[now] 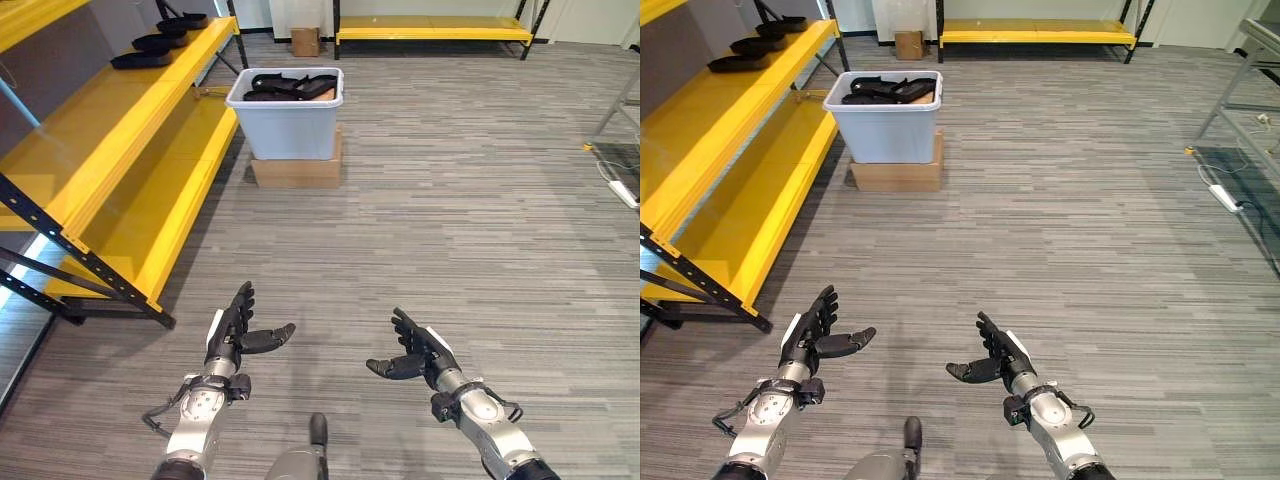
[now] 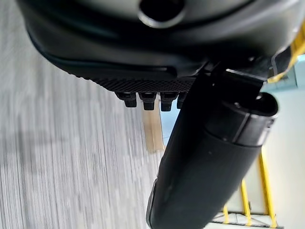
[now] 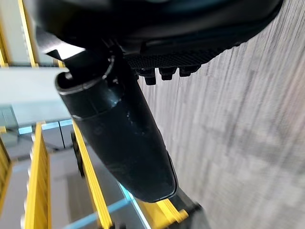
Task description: Move parts from the plastic box to the shelf.
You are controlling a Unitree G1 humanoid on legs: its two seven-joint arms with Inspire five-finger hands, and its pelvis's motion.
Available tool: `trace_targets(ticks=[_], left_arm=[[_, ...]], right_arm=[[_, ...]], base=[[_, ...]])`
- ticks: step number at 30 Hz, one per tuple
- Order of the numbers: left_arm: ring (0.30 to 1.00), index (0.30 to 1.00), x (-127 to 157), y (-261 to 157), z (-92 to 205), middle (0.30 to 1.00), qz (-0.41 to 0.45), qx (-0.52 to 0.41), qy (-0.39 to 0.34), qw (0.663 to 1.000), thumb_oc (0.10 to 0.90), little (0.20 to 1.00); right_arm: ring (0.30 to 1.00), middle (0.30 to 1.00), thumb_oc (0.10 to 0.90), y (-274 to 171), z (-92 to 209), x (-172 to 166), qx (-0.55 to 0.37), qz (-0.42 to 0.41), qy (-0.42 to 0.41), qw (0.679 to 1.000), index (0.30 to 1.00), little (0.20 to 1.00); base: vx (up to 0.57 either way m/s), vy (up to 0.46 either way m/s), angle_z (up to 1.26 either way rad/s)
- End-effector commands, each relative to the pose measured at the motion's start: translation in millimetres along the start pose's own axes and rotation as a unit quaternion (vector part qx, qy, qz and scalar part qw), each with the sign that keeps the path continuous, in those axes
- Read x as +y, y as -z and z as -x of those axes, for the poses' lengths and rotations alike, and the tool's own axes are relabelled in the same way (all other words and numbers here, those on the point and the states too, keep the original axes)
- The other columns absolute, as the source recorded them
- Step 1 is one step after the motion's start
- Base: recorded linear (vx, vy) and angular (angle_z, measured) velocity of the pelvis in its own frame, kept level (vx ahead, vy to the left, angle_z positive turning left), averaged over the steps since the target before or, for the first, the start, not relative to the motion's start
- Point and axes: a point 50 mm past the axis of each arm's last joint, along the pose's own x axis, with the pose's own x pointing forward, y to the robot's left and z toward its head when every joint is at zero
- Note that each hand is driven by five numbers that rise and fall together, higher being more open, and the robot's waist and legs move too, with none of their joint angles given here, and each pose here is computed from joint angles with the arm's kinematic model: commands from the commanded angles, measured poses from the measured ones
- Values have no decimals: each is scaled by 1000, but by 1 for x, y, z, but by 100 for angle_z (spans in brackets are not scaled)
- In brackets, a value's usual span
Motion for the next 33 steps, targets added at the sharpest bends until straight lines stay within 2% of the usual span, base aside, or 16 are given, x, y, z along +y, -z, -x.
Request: trace_targets(ticks=[1, 10, 14, 21, 33], left_arm=[[1000, 1000, -14, -44, -8, 1000, -16, -98, 61, 993, 900, 1000], [1000, 1000, -12, -42, -4, 1000, 23, -98, 59, 993, 900, 1000], [1000, 1000, -28, -37, -5, 1000, 35, -84, 60, 994, 900, 1000], [1000, 1000, -41, -31, -1, 1000, 32, -80, 73, 994, 900, 1000], [1000, 1000, -51, -42, -7, 1000, 72, -94, 85, 989, 900, 1000]], right_arm=[[1000, 1000, 900, -42, -2, -14, -122, -9, 54, 991, 1000, 1000], [1000, 1000, 900, -52, -4, -17, -132, 23, 27, 991, 1000, 1000], [1000, 1000, 900, -53, 3, -25, -147, 27, 42, 988, 1000, 1000], [1000, 1000, 900, -55, 4, -27, -153, 29, 75, 985, 1000, 1000], [1000, 1000, 900, -51, 9, -36, -137, 58, 56, 987, 1000, 1000]], base=[[275, 355, 2], [294, 121, -42], [490, -12, 19], [436, -96, 29], [363, -156, 18]])
